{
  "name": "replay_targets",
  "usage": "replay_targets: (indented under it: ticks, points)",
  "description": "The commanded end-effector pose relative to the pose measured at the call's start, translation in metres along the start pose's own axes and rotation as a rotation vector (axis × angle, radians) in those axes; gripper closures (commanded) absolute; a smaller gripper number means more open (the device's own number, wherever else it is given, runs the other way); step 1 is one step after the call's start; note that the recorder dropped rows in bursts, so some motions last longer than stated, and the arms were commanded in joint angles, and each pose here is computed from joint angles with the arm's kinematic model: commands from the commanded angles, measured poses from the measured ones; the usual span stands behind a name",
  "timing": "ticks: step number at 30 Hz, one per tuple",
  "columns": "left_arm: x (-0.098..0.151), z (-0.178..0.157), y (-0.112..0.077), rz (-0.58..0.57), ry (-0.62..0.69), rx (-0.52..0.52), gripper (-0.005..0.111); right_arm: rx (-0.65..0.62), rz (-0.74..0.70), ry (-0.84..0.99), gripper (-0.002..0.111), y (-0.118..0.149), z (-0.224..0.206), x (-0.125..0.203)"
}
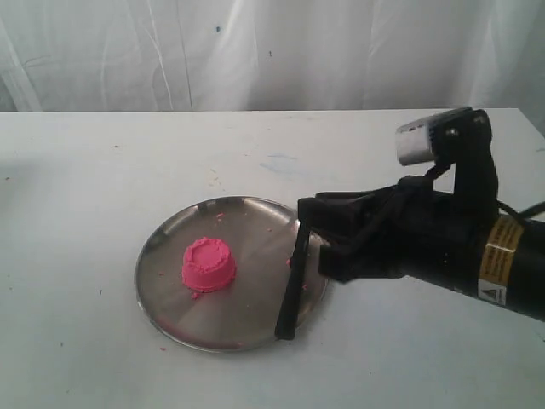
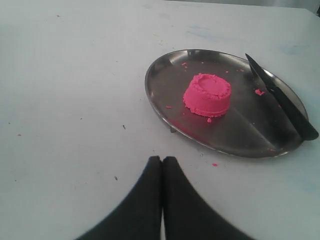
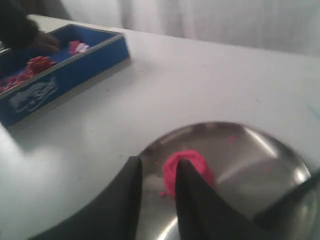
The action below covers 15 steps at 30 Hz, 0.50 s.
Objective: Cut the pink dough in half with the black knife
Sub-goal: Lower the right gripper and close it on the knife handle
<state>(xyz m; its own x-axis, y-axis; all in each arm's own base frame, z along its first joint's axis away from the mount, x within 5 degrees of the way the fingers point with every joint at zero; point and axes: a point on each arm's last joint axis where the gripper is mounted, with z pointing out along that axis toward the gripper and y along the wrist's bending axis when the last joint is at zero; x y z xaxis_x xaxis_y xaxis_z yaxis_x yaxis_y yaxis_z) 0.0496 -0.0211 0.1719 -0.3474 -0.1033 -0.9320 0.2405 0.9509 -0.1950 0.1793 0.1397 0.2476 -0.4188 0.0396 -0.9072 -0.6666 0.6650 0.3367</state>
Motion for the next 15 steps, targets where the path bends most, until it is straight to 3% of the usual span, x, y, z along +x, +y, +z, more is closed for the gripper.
replay_targets:
  ticks: [1, 9, 15]
  points:
    - [0.001, 0.0, 0.0, -0.011, 0.001, 0.001, 0.105, 0.21, 0.262, 0.051, 0.085, -0.023, 0.001, 0.007]
    - [0.001, 0.0, 0.0, -0.011, 0.001, 0.001, 0.105, 0.273, 0.386, 0.075, 0.082, -0.063, 0.018, 0.024]
    - [0.001, 0.0, 0.0, -0.011, 0.001, 0.001, 0.105, 0.142, 0.45, 0.178, 0.068, -0.077, 0.044, 0.049]
